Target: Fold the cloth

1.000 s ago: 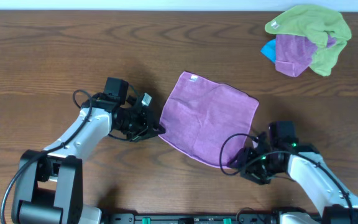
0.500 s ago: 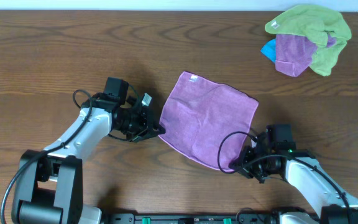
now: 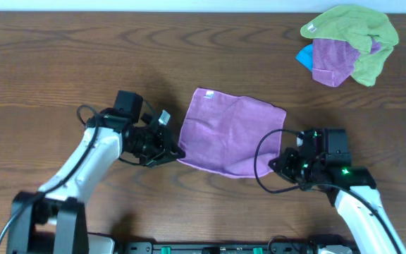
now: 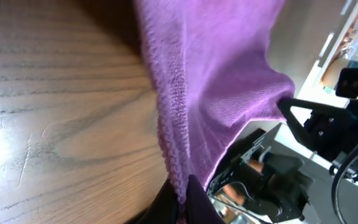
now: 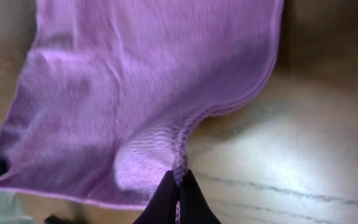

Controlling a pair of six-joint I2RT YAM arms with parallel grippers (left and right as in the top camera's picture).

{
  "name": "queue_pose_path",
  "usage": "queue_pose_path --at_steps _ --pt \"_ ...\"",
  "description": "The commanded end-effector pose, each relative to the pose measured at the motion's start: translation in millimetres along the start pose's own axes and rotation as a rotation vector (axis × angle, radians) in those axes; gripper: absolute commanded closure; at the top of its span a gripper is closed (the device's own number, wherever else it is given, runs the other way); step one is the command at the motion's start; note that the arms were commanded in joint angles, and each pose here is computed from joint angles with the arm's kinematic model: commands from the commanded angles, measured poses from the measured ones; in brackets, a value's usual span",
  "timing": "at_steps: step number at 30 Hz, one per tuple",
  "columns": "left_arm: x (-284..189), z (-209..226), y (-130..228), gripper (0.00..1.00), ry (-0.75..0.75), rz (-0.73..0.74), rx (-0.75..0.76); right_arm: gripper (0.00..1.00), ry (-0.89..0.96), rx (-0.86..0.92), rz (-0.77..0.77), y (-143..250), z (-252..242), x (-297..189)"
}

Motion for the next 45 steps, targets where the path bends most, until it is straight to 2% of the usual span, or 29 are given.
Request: queue_pose_path --at_steps 1,11,25,36,45 --pt "-9.5 -2.1 -5.9 0.94 -0.055 -0.067 0.029 0.99 0.022 -0.042 -0.082 -13.8 6.3 -7.3" --pt "-16.3 -4.2 -66.5 0.94 -0.132 -0.353 0.061 0.99 0.029 -0.100 -0.326 -58.3 19.9 -12.4" --pt "23.9 13.5 -135.5 0.94 -0.164 -0.557 0.128 0.99 0.045 -0.148 -0.482 -110.5 24.7 18.9" --pt "38.1 28.5 -159.7 0.94 -0.166 -0.638 0.162 0.99 0.083 -0.167 -0.530 -131.0 16.2 41.9" --pt "42.9 38.6 -166.2 0.94 -0.196 -0.665 0.168 0.99 0.084 -0.183 -0.533 -139.2 11.9 58.7"
Point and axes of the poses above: each gripper's point midway between its finger pads, its own x axis out along the fingers, its own z axis along the line the jaws close on, y = z × x, the point moved 4 cm from there along -x, back along the fingers, and after that the axes turned 12 degrees about x, right-handed, at the moved point
